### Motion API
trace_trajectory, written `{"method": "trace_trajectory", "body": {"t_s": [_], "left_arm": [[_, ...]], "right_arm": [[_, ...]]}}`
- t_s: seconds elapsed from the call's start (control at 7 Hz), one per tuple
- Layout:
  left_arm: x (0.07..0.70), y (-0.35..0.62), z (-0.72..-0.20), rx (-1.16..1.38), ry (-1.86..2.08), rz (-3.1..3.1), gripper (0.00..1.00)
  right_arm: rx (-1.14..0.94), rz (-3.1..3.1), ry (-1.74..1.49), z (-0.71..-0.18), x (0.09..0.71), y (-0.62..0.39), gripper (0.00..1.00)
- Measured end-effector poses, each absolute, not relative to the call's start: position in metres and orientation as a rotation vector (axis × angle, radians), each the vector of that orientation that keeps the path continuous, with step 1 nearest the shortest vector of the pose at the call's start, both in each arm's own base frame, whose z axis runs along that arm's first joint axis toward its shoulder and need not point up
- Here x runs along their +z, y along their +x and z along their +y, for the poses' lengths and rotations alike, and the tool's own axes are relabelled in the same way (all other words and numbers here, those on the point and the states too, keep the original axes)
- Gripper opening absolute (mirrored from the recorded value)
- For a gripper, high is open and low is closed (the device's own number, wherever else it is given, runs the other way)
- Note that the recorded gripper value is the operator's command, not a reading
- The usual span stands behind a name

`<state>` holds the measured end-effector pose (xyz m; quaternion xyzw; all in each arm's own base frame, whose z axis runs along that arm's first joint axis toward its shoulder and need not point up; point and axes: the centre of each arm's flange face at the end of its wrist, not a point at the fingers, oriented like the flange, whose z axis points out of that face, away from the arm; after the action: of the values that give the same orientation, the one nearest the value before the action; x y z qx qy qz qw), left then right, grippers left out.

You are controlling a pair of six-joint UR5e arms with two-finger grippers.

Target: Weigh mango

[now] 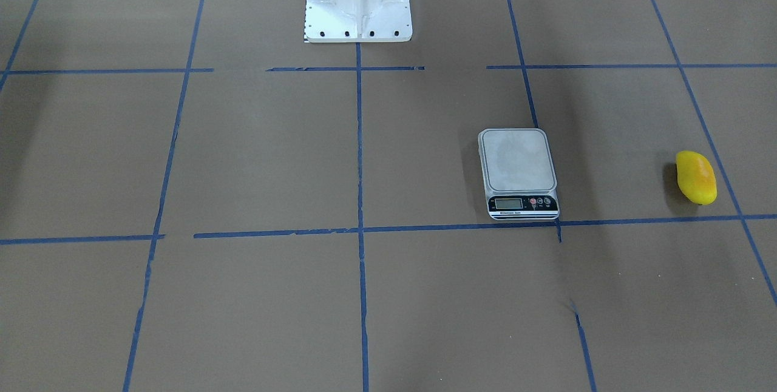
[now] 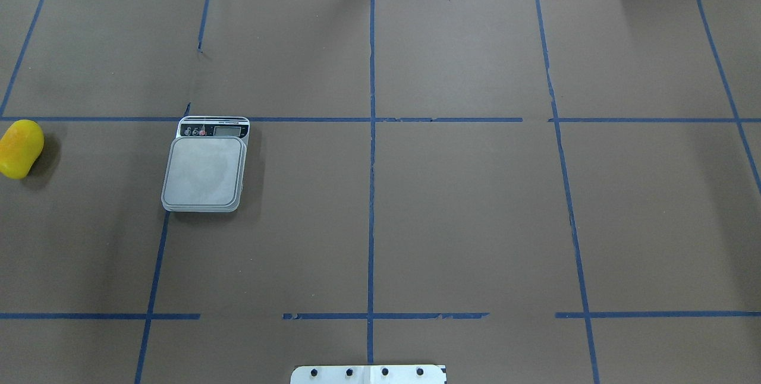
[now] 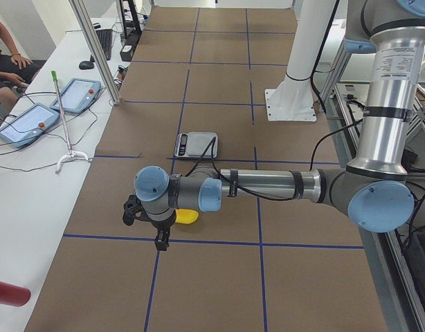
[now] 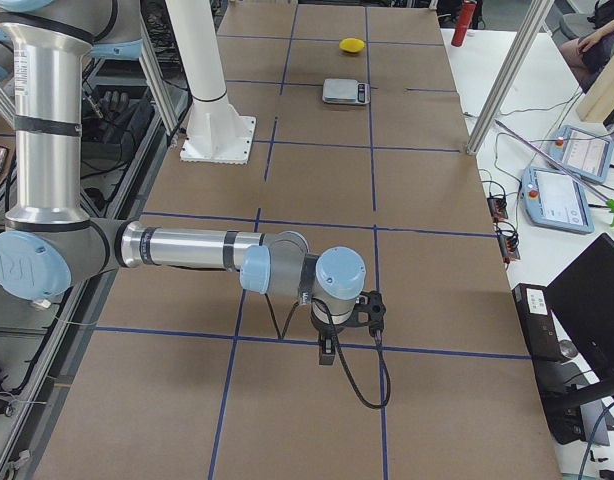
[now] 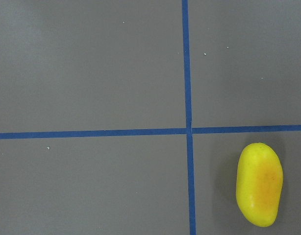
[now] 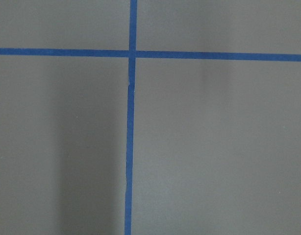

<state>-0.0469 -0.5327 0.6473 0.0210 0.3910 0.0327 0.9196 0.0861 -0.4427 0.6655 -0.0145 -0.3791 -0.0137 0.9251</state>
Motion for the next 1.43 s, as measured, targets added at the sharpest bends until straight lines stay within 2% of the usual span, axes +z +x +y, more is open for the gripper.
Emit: {"method": "trace_trajectory", "body": {"t_s": [0.57,1.29,1.43], "left_arm": [[0.65,0.068,-0.539,0.129,0.019,0.822,1.0],[0.676,0.146,-0.536,0.146,-0.023,0.84,1.0],[0.68,0.157,-0.534,0.161,-0.03,0.841,0.85]], "right_arm": [[-0.028,-0.778,-0.029,-0.443,0.665,0.086,1.0],[-0.028,-0.778,-0.03,-0.443,0.665,0.086,1.0],[-0.028,-0.778,-0.03,-0.443,0.666,0.086,1.0]]}}
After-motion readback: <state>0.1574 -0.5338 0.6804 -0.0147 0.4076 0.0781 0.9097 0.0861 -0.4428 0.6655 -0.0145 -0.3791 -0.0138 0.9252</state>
